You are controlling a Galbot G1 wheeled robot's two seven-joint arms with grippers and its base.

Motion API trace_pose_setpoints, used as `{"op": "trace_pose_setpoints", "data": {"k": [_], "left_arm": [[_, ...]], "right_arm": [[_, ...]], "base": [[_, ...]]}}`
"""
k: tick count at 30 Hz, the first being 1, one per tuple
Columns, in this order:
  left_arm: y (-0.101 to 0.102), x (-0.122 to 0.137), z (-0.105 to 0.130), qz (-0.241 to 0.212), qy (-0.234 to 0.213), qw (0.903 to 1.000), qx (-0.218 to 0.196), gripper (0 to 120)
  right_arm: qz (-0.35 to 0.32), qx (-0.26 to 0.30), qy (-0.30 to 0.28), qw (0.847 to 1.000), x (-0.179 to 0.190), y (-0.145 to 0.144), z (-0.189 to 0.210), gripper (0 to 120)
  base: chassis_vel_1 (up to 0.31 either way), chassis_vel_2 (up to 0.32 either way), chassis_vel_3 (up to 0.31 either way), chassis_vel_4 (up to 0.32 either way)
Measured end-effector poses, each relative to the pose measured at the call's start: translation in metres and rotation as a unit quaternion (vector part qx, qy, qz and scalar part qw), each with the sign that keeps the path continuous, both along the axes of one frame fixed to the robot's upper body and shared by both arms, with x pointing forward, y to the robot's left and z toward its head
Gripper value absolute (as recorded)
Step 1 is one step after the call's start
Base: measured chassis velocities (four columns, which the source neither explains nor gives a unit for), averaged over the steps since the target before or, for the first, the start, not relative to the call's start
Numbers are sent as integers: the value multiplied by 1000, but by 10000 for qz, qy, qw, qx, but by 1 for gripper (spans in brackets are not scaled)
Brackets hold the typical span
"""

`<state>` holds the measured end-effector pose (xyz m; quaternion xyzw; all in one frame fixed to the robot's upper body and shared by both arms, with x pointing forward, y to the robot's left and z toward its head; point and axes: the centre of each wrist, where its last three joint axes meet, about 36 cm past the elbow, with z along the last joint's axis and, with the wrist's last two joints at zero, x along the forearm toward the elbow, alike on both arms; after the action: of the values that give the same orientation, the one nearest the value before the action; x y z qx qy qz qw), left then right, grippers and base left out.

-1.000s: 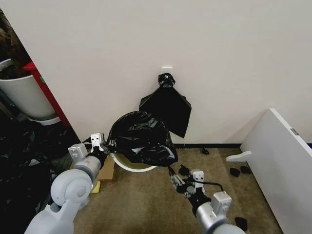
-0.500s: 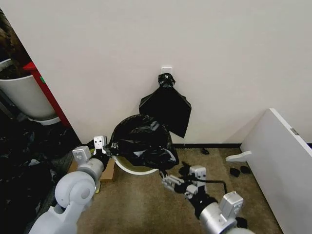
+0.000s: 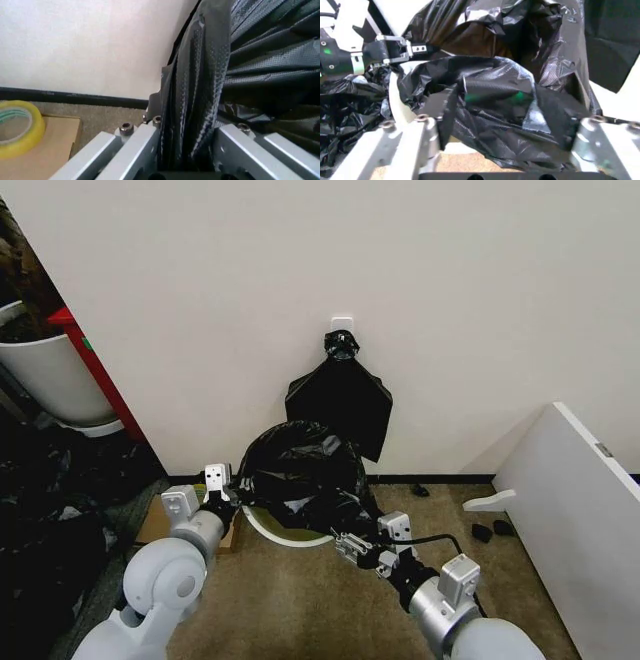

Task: Place the garbage bag over the trash bin.

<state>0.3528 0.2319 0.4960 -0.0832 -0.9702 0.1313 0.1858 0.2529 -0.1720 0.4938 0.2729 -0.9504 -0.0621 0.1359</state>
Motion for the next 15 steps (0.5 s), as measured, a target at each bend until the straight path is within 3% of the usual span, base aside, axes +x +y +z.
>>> {"op": "trace_pose_setpoints", "data": {"k": [3, 10, 13, 15], "left_arm": [[0, -1, 1, -6, -1, 10000, -2, 1], [-1, -4, 2, -3, -13, 10000, -4, 1], [3, -4, 4, 38, -34, 10000, 7, 1], [5, -4, 6, 57, -46, 10000, 0, 1]], "right_arm": [[31, -56, -71, 10000, 0, -1, -3, 36], [64, -139, -292, 9995, -1, -2, -11, 17], [172, -65, -536, 9984, -2, -3, -22, 1], [258, -4, -701, 9972, -1, -5, -30, 0]], "base": [[0, 0, 0, 0], [0, 0, 0, 0], [0, 0, 0, 0], [0, 0, 0, 0]]}}
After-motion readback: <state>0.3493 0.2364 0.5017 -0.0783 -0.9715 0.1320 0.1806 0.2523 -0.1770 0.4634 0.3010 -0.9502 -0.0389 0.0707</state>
